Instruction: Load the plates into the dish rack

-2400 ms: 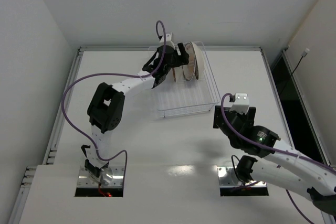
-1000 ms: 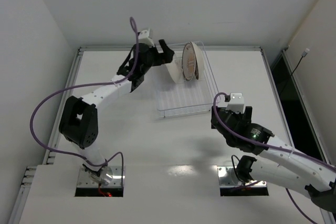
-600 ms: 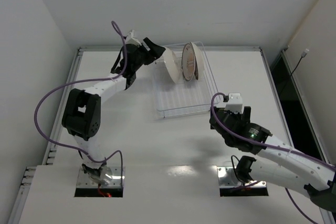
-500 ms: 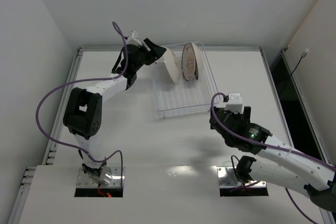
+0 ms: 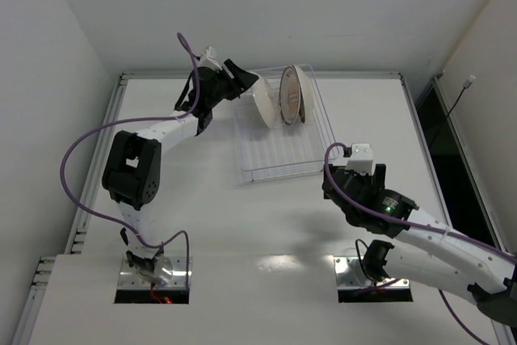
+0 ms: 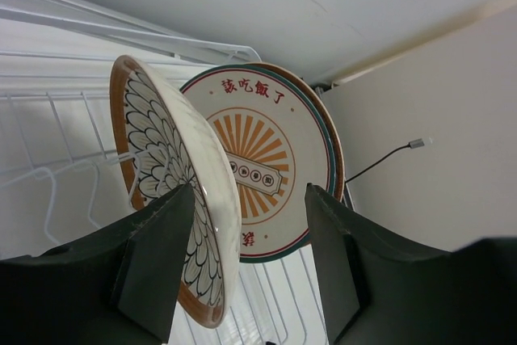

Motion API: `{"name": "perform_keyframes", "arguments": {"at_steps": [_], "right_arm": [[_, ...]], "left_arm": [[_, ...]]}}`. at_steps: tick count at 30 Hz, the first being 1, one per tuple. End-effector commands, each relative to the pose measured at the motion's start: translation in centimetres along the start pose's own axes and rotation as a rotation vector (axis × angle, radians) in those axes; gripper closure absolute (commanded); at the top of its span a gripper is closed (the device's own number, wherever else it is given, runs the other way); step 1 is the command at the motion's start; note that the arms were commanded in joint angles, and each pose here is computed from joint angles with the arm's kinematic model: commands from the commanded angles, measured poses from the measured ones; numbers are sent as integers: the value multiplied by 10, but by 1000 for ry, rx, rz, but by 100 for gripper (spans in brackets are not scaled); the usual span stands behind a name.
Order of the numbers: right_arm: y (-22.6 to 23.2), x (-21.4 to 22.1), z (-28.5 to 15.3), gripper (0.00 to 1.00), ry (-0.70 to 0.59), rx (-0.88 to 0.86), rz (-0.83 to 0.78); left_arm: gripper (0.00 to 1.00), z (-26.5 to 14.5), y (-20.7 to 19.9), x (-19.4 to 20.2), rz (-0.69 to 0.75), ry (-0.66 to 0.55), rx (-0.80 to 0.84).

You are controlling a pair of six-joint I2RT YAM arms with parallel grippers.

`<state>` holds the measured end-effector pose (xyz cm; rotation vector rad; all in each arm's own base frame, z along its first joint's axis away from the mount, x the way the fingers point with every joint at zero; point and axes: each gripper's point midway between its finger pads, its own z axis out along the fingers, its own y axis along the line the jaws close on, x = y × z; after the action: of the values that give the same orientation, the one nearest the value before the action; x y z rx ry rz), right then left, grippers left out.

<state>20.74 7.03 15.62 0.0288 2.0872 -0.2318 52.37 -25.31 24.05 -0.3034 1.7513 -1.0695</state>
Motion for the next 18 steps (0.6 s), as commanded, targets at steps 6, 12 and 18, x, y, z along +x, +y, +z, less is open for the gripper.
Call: {"name": "perform_keyframes", "arguments": {"at_steps": [6,12,18], "right_arm": [[3,-14,-4,0,-33,-5,39],[3,-14,-4,0,-33,-5,39],[3,-14,-4,0,-33,-5,39]], "left_arm": [[51,13,-21,-11,31,-1,66],[62,15,-30,1,49,54,81],[62,19,-27,12,75,82,48]]}}
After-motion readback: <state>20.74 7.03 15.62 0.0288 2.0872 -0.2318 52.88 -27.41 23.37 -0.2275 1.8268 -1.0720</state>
